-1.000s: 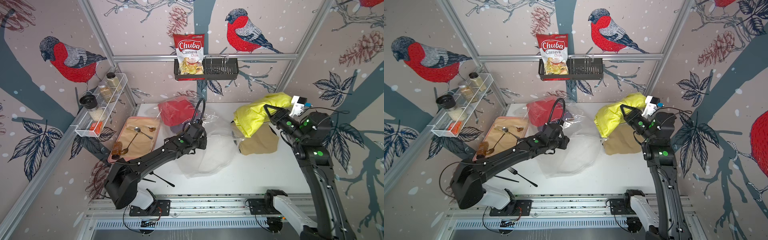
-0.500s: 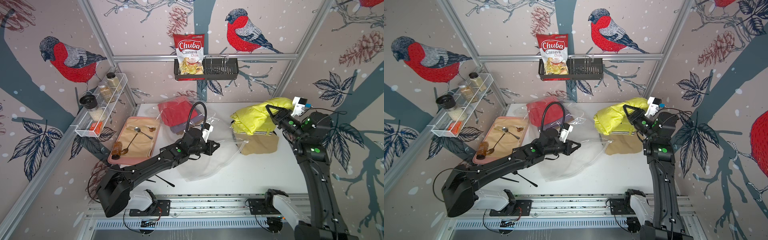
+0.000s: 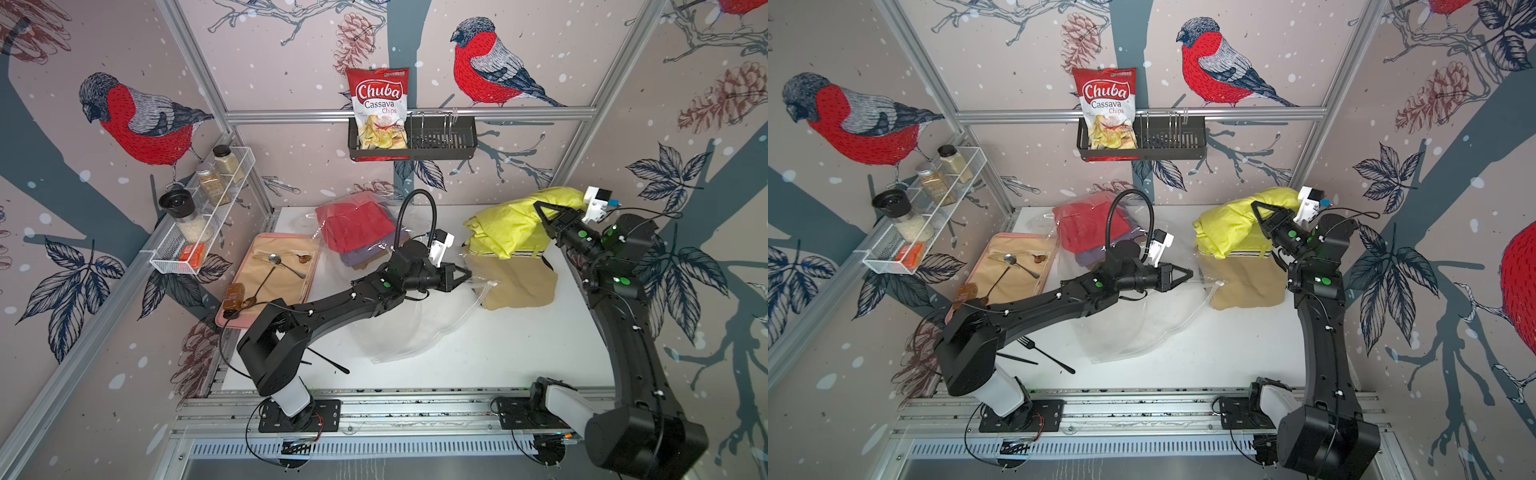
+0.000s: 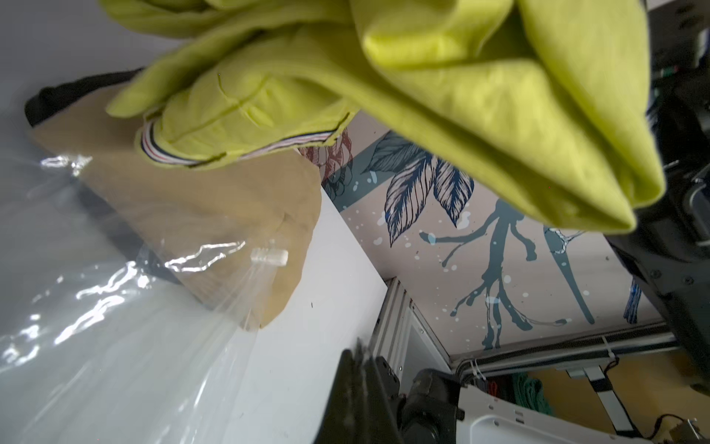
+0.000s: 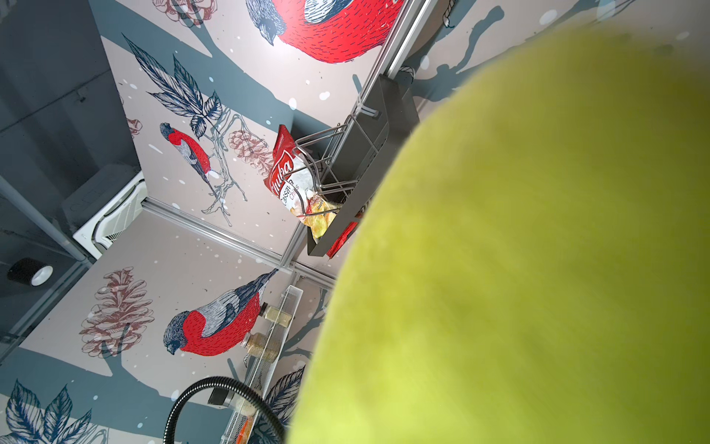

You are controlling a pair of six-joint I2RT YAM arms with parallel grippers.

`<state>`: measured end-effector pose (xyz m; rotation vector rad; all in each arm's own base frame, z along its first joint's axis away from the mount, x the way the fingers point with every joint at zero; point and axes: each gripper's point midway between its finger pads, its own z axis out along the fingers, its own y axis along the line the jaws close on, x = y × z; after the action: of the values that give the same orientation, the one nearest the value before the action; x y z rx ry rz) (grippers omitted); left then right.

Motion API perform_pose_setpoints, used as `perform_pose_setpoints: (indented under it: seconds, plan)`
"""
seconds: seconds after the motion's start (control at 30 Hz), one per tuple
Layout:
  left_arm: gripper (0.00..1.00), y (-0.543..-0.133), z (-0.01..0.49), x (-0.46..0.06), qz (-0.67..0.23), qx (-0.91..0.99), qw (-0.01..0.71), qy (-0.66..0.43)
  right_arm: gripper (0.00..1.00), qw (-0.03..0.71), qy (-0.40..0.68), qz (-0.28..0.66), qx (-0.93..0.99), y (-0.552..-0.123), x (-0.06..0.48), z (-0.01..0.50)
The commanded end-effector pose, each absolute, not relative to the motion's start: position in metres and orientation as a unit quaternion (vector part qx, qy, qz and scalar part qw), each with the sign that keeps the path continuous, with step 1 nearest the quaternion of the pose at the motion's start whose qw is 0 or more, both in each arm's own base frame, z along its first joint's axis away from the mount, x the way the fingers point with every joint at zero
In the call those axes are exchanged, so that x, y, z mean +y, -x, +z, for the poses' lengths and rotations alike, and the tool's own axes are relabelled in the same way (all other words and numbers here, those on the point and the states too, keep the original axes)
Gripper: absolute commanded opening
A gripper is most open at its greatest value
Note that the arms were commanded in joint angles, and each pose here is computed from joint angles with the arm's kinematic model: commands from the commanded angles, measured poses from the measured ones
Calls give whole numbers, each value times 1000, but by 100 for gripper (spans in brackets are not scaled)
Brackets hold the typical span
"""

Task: Take the trousers out of the vacuum bag
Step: Place the trousers at the center of the board.

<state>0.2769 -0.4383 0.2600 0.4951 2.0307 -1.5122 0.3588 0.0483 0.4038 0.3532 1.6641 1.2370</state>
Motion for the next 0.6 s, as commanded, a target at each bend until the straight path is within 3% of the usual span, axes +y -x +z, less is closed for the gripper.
perform_pose_setpoints:
  seconds: [0.0, 0.23, 0.57]
  plan:
    - [0, -293, 274, -448, -583, 737, 285, -189, 0, 549, -76, 515, 654, -360, 50, 439]
    - [0, -335, 259, -470, -607, 731, 260, -175, 0, 548, -65, 521, 651, -386, 42, 435]
    - [0, -363, 234, -485, -601, 742, 246, -167, 0, 543, -43, 539, 642, -426, 37, 423]
